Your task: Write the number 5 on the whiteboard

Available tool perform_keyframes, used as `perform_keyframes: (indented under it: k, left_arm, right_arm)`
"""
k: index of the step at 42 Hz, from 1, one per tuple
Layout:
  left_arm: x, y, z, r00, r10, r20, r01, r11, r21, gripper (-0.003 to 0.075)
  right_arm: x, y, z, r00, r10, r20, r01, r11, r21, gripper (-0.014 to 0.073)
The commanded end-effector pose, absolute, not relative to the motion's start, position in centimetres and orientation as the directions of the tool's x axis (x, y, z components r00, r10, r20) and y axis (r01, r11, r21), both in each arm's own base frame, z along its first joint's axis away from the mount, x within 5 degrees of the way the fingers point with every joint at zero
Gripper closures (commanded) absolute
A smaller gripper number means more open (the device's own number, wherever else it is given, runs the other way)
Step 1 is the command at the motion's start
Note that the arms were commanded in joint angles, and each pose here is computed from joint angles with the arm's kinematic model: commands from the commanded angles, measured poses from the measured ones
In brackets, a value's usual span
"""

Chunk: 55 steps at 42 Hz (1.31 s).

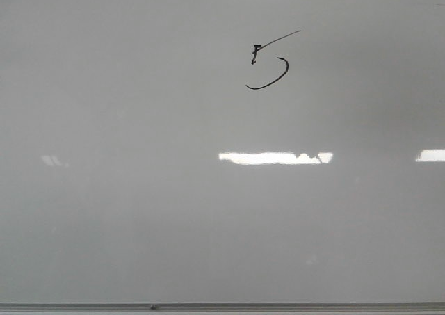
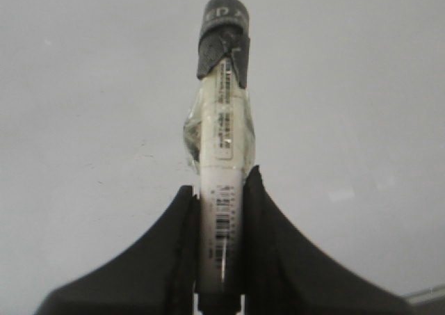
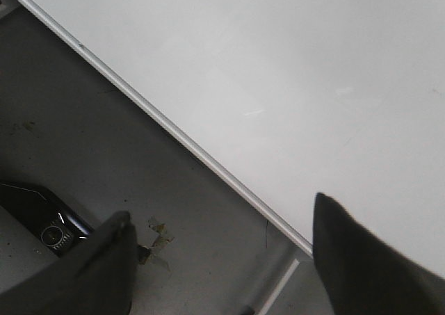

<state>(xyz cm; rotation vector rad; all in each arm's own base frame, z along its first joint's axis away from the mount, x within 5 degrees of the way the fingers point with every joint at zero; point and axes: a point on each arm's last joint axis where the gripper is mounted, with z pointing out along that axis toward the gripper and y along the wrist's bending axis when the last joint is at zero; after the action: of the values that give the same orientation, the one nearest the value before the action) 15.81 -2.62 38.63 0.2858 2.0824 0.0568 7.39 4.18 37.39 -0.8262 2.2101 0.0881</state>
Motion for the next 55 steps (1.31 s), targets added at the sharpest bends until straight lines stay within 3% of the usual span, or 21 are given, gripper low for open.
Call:
perform_keyframes:
  k: [1,9,17,36,44,50,55]
  left_arm:
    - [16.4,-2.0,38.5,-0.344,0.088,-0.935,0.1,0.993,0.056,0.0699]
    - [18.2,-1.6,34.9,-0.218,-0.051,-0.975,0.07,0.995,-0.067,0.0699]
    - [20.4,-1.9,32.1,-0.11,-0.077,-0.991,0.089,0.992,-0.087,0.0699]
    - [26.4,-2.6,27.4,-0.068,-0.086,-0.994,0.106,0.99,-0.093,0.0699]
    - [27.8,-2.8,25.2,-0.123,-0.082,-0.989,0.102,0.99,-0.095,0.0696]
    - [28.3,-2.8,24.0,-0.163,-0.078,-0.983,0.098,0.991,-0.095,0.0627]
    - [28.5,-2.8,23.4,-0.196,-0.073,-0.978,0.095,0.991,-0.094,0.0458]
  right_arm:
    - [7.6,4.1,38.4,-0.457,-0.513,-0.727,-0.57,0.796,-0.203,0.0046]
    - [7.6,4.1,38.4,-0.457,-0.513,-0.727,-0.57,0.796,-0.203,0.0046]
    - [7.6,4.1,38.4,-0.457,-0.513,-0.727,-0.57,0.796,-0.203,0.0046]
    - [7.9,4.4,36.6,-0.486,-0.54,-0.687,-0.581,0.787,-0.208,0.0046]
    - [8.0,4.5,36.0,-0.495,-0.548,-0.674,-0.584,0.784,-0.209,0.0046]
    - [8.0,4.5,36.0,-0.493,-0.547,-0.677,-0.584,0.784,-0.209,0.0048]
    - [8.0,4.5,36.1,-0.489,-0.546,-0.68,-0.584,0.784,-0.209,0.0048]
